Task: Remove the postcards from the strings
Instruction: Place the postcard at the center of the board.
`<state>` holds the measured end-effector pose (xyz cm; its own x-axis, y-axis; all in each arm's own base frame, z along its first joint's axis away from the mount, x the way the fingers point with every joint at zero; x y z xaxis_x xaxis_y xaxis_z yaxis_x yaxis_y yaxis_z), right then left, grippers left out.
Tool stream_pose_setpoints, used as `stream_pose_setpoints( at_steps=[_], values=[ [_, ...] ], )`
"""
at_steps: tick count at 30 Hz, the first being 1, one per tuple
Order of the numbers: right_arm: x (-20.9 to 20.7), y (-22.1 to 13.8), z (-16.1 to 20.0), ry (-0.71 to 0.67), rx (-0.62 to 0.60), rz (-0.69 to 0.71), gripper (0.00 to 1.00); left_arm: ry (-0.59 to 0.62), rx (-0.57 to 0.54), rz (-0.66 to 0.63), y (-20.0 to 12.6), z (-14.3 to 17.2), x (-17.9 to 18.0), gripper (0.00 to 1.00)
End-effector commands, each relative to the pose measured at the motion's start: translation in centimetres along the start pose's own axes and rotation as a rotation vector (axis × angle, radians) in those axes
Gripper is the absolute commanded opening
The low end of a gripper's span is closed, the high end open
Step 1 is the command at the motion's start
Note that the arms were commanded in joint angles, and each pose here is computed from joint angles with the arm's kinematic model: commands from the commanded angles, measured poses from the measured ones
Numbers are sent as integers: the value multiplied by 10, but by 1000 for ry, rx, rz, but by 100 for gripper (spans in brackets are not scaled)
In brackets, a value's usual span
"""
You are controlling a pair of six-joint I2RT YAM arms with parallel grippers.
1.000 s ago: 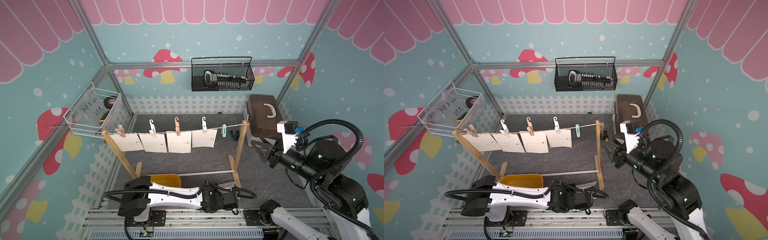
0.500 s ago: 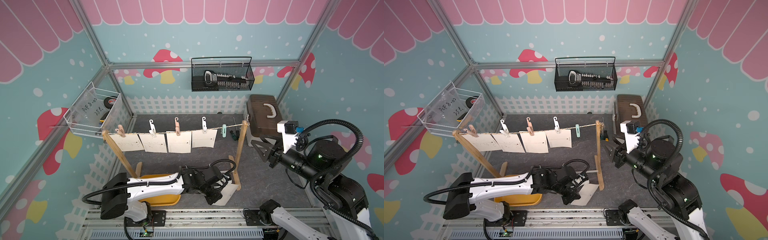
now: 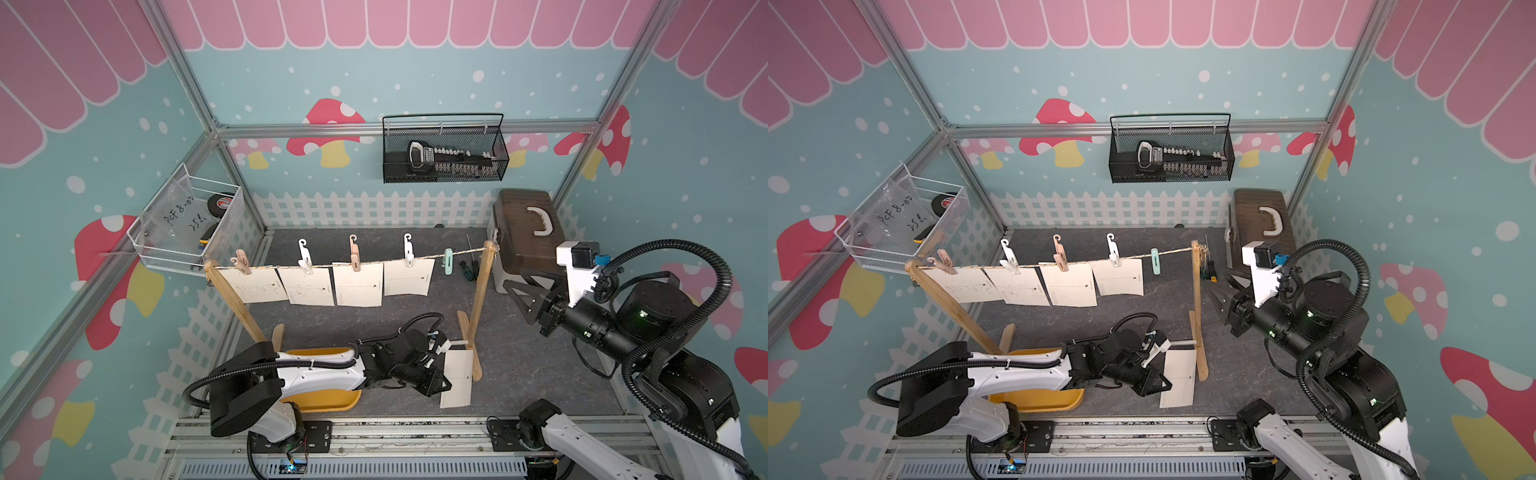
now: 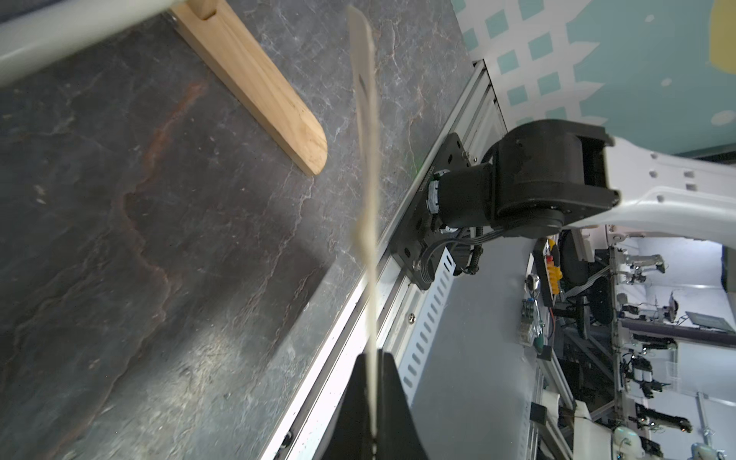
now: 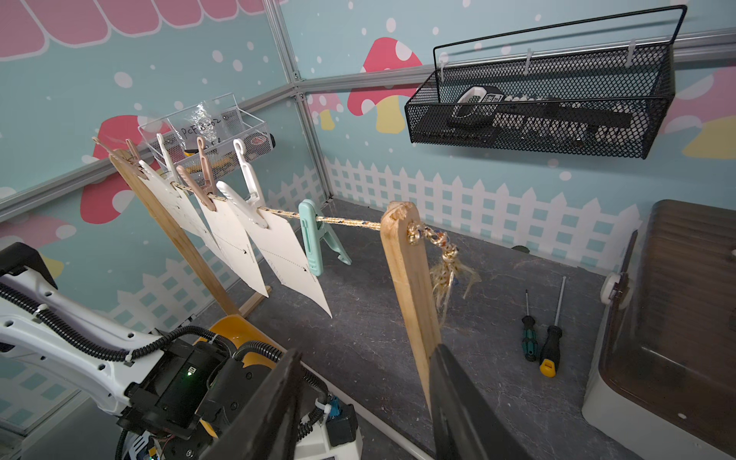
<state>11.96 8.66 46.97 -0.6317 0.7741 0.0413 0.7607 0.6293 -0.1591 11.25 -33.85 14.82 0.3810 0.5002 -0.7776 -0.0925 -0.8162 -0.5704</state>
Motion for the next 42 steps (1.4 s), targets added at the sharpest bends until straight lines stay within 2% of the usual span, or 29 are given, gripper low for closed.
stream_pose_setpoints(
  at_steps=[1, 14, 18, 29, 35, 42],
  values=[
    [0, -8, -7, -22, -31, 9, 51, -88, -38, 31, 3, -7, 7, 0],
    [-1, -5, -7, -28, -24, 21, 51, -184, 0, 13, 28, -6, 36, 0],
    [-2, -4, -6, -31, -19, 27, 51, -197, 0, -4, 28, -7, 41, 5],
    [-3, -2, -8, -35, -20, 29, 51, -176, 26, -70, 23, -3, 47, 32],
    [-2, -4, -8, -34, -23, 28, 51, -169, 17, -109, 18, -2, 51, 43],
    [1, -4, -9, -52, -26, -2, 51, -75, -46, -199, -4, -9, 44, 66]
  ],
)
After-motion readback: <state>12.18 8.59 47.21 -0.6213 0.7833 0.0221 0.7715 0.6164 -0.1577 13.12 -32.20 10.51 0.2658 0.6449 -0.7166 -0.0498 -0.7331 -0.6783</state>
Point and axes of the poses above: each gripper's point midway between its finger pads, its own y axis out along the fingers, its own x axis along the line the jaws close on, z = x × y, the point moved 7 cm from there along -y, back along the fingers, and after that the axes turned 8 degrees about -y, right-handed, at the moved point
